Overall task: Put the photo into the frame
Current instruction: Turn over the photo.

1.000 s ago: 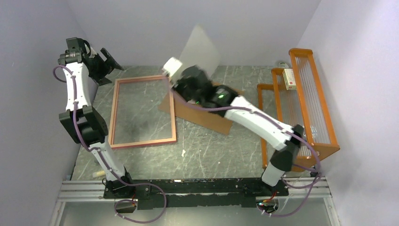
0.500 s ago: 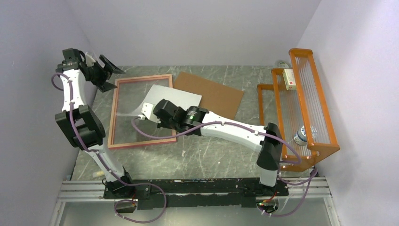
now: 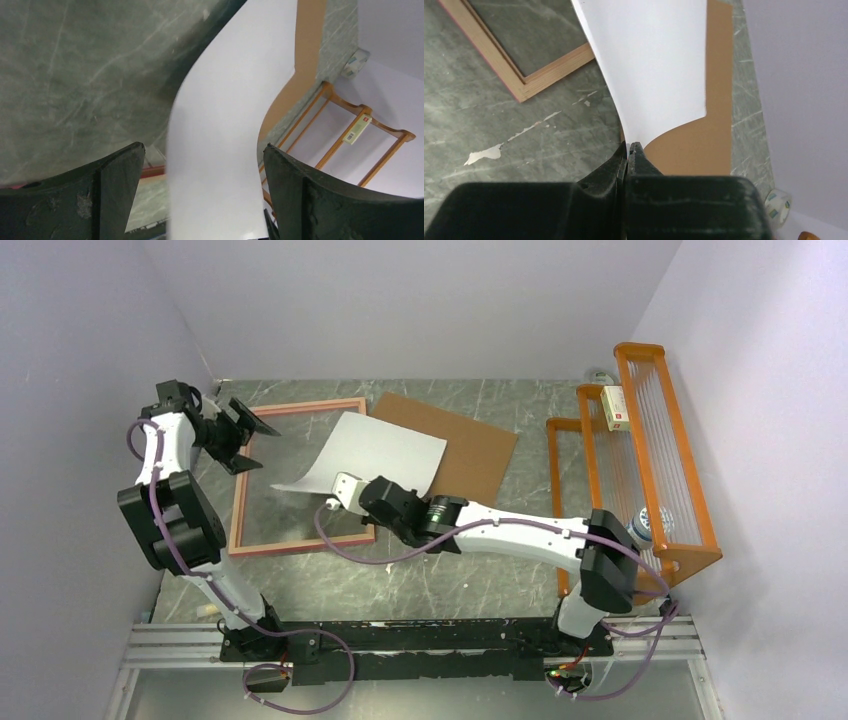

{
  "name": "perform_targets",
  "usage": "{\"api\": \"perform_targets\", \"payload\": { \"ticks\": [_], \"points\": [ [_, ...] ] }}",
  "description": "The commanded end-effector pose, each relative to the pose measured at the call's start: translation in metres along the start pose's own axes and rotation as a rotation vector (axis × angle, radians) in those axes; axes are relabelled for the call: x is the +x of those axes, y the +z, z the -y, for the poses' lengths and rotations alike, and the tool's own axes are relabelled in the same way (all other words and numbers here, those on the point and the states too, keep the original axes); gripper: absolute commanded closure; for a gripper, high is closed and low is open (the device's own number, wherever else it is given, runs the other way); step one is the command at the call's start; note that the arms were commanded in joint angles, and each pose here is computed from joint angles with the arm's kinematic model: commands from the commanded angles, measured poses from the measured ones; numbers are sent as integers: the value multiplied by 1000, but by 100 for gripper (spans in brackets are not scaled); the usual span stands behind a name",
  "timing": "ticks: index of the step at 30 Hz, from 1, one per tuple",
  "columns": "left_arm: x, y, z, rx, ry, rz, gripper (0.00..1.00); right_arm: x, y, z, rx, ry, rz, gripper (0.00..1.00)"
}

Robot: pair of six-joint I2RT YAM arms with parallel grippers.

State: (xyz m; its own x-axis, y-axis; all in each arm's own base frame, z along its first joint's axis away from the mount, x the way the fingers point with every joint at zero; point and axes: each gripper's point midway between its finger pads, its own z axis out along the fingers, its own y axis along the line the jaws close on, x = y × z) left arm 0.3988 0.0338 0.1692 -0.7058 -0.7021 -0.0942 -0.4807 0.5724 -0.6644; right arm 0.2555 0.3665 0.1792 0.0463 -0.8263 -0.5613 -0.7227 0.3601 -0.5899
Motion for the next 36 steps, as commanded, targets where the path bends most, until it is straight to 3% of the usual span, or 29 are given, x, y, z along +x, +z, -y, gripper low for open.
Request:
{"api": "perform_targets", "payload": {
  "ticks": [1,5,11,21,29,33,36],
  "points": [
    [23,-3,-3,31,-13,-21,6,-38,-32,47,159,215,208,100],
    [39,4,-2,98,-54,-82,6,-41,-45,52,164,286,294,100],
    [42,10,9,177,-126,-158,8,-37,-54,49,144,249,333,100],
    [24,15,7,208,-306,-128,9,-31,-64,50,151,276,383,100],
    [24,22,16,286,-347,-183,10,-37,-66,51,148,261,417,100],
    [31,23,24,320,-346,-231,15,-38,-66,52,157,251,427,100],
    [46,22,31,352,-352,-272,25,-40,-64,52,160,254,435,100]
  ]
}}
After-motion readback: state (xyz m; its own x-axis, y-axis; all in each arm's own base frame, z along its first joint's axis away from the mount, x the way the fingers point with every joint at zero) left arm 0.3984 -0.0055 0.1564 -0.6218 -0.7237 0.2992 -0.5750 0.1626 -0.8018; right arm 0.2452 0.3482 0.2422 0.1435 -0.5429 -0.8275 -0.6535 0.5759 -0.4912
